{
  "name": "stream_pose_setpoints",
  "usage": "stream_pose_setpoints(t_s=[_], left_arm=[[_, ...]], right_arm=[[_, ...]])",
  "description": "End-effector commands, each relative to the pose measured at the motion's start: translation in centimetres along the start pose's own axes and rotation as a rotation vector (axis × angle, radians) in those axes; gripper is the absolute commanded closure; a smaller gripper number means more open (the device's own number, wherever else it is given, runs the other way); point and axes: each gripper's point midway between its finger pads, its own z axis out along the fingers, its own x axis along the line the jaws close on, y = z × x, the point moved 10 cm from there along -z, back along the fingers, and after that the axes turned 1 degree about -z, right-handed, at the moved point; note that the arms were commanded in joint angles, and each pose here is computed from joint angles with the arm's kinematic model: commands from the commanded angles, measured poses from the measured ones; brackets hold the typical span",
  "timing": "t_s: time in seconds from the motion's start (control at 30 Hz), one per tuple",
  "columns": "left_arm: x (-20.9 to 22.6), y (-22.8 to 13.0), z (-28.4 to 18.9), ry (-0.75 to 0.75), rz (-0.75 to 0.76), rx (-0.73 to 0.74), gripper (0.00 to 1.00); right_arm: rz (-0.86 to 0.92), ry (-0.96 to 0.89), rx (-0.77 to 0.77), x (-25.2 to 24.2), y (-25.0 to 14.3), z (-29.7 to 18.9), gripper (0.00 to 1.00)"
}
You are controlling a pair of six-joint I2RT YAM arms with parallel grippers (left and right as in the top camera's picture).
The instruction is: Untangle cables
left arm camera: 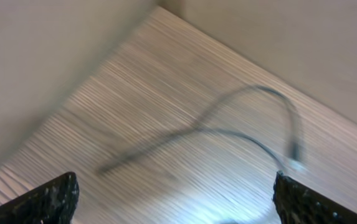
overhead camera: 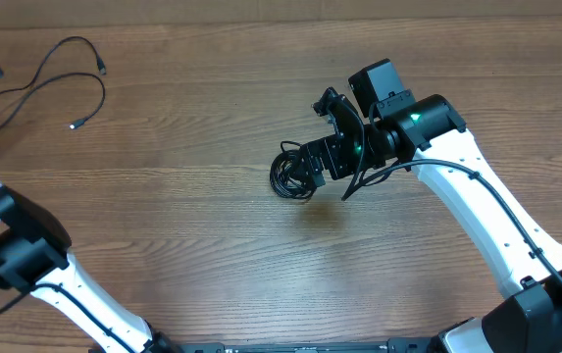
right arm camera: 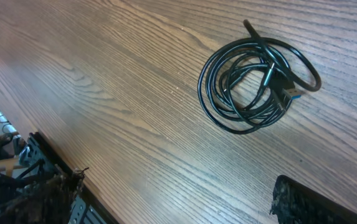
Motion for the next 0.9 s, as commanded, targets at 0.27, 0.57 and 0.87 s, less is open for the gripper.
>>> stream_pose_setpoints(t_s=[0.27, 0.57, 0.87], left_arm=[[-9.4, -6.7, -1.0, -0.336, 0.138, 0.402, 0.00], [-14.9, -12.3, 2.2, 0.010, 0.288, 0.549, 0.04], [-13.2, -16.9, 10.0, 0.203, 0.368, 0.605, 0.96]], right_arm=[[0.004, -0.007, -0.002, -0.2, 0.0, 0.0, 0.00], [0.004, -0.007, -0.003, -0.2, 0.0, 0.0, 0.00], [0.008, -0.008, 0.005, -0.2, -0.1, 0.0, 0.00]])
